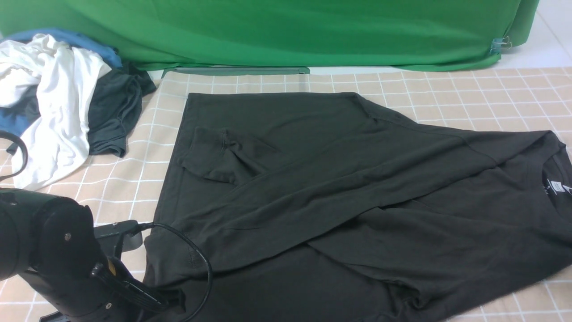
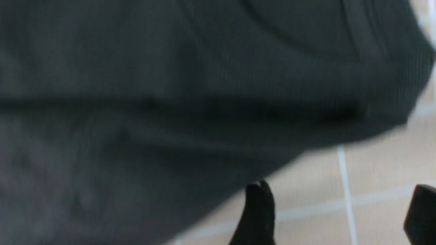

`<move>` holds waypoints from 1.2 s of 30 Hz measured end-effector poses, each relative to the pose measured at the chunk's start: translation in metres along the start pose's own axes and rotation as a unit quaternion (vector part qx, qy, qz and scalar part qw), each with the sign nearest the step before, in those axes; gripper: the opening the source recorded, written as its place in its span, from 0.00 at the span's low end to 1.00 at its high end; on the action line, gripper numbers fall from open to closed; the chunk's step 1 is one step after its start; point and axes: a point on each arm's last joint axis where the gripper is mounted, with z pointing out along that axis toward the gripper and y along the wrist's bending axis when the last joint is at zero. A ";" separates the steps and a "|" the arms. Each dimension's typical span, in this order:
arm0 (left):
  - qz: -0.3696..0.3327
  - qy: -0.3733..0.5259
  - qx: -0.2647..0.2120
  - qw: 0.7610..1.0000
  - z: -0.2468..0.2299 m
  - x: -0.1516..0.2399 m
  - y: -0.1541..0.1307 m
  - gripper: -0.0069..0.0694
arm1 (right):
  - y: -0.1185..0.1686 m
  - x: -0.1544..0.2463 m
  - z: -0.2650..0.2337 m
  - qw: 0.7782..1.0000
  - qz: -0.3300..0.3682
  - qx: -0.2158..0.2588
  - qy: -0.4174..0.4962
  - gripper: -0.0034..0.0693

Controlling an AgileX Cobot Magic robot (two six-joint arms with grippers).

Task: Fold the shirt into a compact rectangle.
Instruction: 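Grasp the near edge of the shirt at its hem and shoulder corners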

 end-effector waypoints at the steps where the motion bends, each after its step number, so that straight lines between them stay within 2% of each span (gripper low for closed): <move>1: 0.000 0.000 0.000 1.000 0.000 0.000 0.000 0.11 | 0.000 -0.005 0.002 1.000 0.001 0.000 -0.003 0.74; 3: 0.000 0.000 0.000 1.000 0.000 0.000 0.000 0.11 | 0.000 -0.013 0.006 1.000 -0.005 0.000 -0.008 0.68; 6: 0.000 0.000 0.000 1.000 0.000 0.000 0.000 0.11 | -0.001 -0.017 0.014 1.000 -0.012 -0.001 0.002 0.65; 15: 0.001 0.000 -0.001 1.000 0.000 0.000 0.000 0.11 | -0.001 -0.013 0.033 0.998 -0.015 -0.004 0.060 0.82; 19: 0.001 0.000 -0.001 1.000 0.000 0.000 0.000 0.11 | 0.001 -0.017 0.023 0.996 -0.011 -0.003 0.092 0.83; 27: 0.001 0.000 -0.001 1.000 0.000 0.000 0.000 0.11 | 0.008 -0.019 0.010 0.990 -0.011 0.033 0.135 0.84; 36: 0.001 0.000 -0.001 1.000 0.000 0.000 0.000 0.11 | 0.009 -0.021 0.031 0.997 -0.016 0.033 0.065 0.84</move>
